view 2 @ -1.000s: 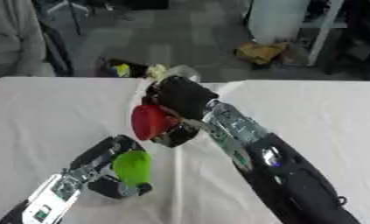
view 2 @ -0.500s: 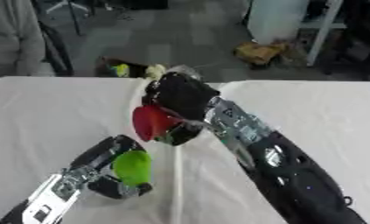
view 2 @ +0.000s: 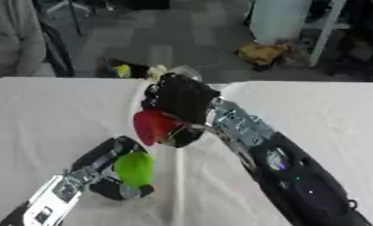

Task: Pour the contents of one cup into another cup.

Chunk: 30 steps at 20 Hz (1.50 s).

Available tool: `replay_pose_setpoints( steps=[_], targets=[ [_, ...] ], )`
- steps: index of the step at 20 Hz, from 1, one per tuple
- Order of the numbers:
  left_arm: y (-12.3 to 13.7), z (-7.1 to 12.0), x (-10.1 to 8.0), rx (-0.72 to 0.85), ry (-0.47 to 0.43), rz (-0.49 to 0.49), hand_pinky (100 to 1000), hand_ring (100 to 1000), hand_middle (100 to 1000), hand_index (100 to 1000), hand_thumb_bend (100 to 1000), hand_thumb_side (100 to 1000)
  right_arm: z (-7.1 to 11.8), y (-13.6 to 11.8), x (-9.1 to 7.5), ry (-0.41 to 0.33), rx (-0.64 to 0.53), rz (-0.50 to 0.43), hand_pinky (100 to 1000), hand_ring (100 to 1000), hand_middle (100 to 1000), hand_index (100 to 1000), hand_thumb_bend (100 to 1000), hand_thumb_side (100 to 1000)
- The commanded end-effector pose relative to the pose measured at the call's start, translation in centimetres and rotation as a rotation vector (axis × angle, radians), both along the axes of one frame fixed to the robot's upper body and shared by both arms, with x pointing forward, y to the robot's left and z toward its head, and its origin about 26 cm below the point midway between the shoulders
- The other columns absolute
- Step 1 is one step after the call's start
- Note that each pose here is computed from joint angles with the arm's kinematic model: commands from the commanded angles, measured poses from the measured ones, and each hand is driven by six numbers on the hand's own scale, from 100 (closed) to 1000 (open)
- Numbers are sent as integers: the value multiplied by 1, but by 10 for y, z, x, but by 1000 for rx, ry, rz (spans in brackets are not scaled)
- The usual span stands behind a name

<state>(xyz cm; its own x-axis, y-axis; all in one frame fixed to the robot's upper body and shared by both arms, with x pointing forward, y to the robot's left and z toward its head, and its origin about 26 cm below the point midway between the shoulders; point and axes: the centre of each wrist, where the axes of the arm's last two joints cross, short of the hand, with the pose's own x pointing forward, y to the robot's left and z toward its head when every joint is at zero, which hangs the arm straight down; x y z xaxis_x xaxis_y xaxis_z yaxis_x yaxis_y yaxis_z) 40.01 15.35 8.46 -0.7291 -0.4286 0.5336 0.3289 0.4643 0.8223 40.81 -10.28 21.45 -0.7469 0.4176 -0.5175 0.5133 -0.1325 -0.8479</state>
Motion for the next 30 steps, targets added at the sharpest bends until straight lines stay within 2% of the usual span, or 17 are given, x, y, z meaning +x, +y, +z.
replay_pose_setpoints(
  steps=[1,30],
  targets=[
    [0,12,3,1,-34,-7,100,122,352,630,269,213,16,0,-2,-57,-13,10,609,351,323,459,100,337],
    [0,12,3,5,-31,-8,100,123,352,629,267,211,20,10,-7,-121,-83,38,624,369,338,466,100,360]
  ],
)
